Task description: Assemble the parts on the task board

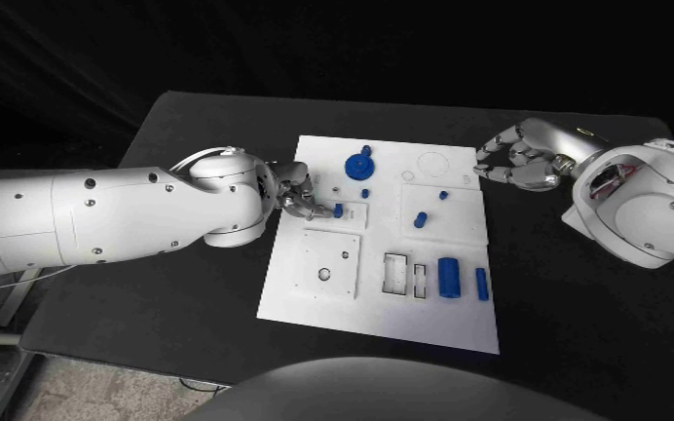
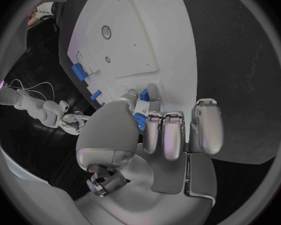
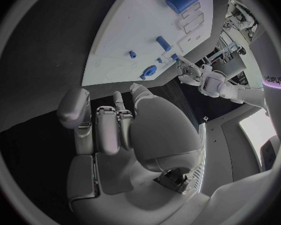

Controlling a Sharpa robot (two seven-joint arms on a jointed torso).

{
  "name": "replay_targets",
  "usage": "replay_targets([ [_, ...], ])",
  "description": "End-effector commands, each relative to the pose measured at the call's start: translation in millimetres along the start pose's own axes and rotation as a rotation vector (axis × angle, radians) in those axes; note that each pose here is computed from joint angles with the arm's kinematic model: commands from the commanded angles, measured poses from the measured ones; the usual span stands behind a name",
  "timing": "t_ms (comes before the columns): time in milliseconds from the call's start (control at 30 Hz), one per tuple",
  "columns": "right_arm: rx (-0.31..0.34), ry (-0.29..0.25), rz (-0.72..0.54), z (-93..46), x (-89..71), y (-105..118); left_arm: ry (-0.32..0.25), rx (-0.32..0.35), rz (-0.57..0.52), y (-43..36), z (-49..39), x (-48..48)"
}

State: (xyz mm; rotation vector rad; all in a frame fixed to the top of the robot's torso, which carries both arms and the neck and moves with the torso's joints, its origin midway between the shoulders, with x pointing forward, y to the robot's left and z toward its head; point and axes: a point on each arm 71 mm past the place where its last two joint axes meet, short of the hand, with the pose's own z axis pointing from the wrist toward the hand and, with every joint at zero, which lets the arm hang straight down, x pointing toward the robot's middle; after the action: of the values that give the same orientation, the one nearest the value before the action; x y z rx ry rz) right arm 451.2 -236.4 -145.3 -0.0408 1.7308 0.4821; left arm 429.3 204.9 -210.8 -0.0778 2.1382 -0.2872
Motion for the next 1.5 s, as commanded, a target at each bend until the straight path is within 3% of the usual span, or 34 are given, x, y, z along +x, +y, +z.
replay_targets([
  [33, 0.009, 0.010, -0.004, 0.1, 0.8, -1, 0.024, -0.011, 0.019, 1.7, 0.6, 1.9],
  [767, 0.015, 0.027, 0.002, 0.6, 3.8, -2, -0.010, 0.014, -0.028, 1.0, 1.5, -1.0],
  [1000, 0.016, 0.027, 0.004, 0.8, 4.8, -3, -0.121, 0.087, -0.133, -0.4, -0.8, -10.8],
  [1333, 0.017, 0.027, 0.004, 0.7, 5.2, -3, -0.187, 0.159, -0.221, -5.6, -4.1, -24.4],
  [1500, 0.016, 0.024, 0.005, 0.6, 5.0, -3, -0.199, 0.164, -0.220, -8.0, -6.0, -33.4],
])
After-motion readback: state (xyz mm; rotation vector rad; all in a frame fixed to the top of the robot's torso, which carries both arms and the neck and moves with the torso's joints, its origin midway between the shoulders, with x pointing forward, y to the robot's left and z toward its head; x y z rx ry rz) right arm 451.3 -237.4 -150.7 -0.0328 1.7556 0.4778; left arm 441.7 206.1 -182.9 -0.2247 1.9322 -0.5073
